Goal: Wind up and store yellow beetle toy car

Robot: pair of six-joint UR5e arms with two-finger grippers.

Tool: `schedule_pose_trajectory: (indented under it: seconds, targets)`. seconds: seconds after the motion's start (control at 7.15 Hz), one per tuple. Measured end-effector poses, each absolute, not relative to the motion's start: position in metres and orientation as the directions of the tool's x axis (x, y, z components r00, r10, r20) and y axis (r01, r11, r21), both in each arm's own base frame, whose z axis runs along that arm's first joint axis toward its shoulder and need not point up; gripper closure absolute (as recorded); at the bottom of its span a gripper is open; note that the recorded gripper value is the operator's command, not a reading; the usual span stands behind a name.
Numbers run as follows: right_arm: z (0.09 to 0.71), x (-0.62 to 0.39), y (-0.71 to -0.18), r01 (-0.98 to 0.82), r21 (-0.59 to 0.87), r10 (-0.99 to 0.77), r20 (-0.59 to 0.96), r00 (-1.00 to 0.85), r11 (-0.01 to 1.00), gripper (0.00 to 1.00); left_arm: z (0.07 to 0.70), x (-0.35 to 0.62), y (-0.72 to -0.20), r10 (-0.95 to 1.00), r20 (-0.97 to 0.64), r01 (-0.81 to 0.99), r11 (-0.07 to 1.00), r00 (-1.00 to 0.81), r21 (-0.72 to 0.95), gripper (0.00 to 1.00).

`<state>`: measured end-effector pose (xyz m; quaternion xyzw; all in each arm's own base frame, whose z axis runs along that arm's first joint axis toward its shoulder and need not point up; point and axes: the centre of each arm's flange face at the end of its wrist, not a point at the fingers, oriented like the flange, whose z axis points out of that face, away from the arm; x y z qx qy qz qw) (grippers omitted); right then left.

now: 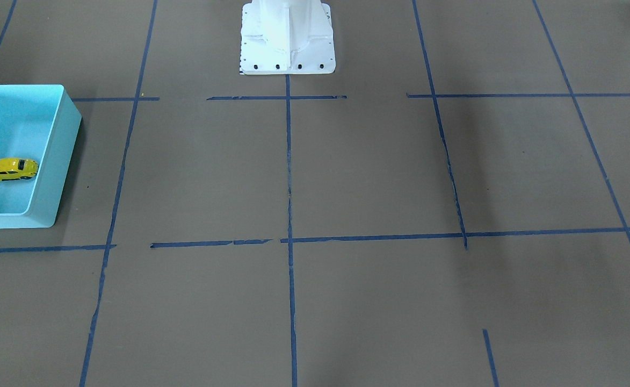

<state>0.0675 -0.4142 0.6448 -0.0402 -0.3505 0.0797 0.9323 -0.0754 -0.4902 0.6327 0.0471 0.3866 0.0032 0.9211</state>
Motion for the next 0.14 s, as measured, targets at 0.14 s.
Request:
schedule_pose_trajectory:
  seconds: [0.14]
  targets:
    - [0.645, 0.0676, -0.414, -0.121, -0.131, 0.178, 0.647, 0.741, 0.984, 0.0, 0.6328, -0.0754, -0.4902, 0.042, -0.712, 0.03, 0.996, 0.701, 0.089, 0.0]
